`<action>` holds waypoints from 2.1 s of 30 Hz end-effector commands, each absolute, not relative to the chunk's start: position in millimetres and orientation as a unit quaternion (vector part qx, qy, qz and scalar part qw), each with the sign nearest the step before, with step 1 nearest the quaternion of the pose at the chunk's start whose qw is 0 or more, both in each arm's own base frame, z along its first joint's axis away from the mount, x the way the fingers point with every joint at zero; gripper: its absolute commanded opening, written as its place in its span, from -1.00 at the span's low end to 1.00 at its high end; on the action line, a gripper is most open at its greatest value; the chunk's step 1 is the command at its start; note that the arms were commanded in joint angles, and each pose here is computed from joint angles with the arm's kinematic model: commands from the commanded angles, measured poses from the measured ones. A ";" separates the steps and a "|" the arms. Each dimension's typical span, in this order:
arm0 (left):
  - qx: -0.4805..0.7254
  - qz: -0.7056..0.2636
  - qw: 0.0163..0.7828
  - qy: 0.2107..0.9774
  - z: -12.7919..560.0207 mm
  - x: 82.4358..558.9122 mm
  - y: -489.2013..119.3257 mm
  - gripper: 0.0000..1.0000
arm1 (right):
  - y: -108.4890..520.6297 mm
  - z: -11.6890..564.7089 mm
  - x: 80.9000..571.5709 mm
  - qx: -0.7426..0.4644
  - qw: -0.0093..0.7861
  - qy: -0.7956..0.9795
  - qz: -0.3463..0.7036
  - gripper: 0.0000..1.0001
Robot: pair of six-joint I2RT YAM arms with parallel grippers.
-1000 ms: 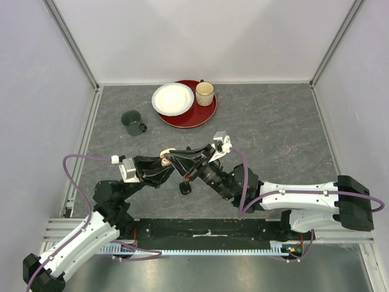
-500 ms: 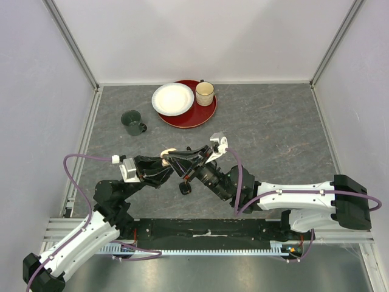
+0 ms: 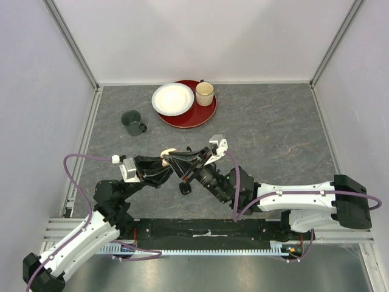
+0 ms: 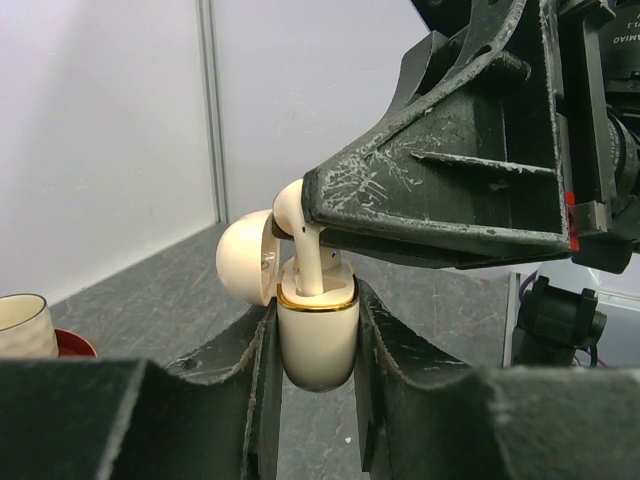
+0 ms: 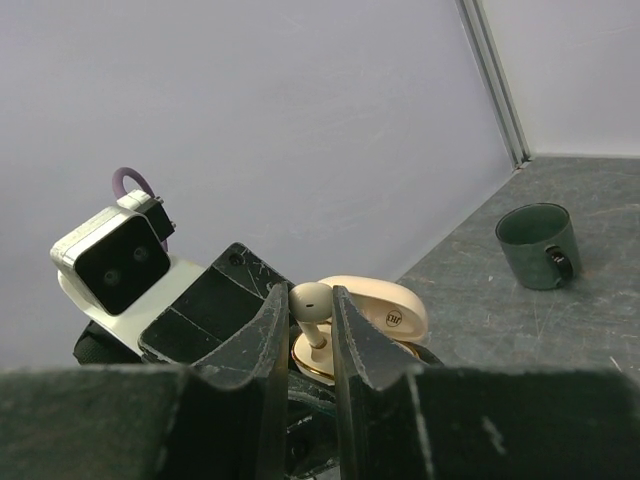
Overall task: Insert the wireless bluetooth earbuds into the charging case
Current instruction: Place the earbud in the charging case.
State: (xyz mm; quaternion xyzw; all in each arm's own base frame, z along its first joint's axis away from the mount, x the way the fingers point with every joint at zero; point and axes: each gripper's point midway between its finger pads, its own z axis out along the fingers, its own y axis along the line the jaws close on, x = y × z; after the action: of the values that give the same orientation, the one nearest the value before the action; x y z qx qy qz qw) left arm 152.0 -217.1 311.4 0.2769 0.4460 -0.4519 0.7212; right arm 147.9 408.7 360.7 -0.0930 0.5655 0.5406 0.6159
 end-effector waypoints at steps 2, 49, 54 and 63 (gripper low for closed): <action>0.262 -0.455 0.753 0.397 344.6 144.7 -208.6 -0.95 | 413.4 358.7 143.5 -0.116 0.625 0.575 0.514 -1.00; 0.252 -0.448 0.758 0.402 341.3 145.7 -203.5 -0.95 | 405.2 344.2 154.2 -0.139 0.638 0.631 0.419 -0.92; 0.250 -0.445 0.761 0.401 341.1 146.0 -201.7 -0.95 | 404.9 340.5 154.4 -0.141 0.635 0.637 0.413 -0.88; 0.248 -0.443 0.762 0.402 341.0 146.7 -200.9 -0.95 | 403.2 342.4 155.5 -0.133 0.634 0.639 0.415 -0.77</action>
State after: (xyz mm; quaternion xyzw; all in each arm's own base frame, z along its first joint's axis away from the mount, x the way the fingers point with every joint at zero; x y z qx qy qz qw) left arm 151.6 -212.6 310.6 0.2685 0.4481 -0.4480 0.7255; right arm 147.3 408.2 351.5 -0.1322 0.6181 0.4516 0.6297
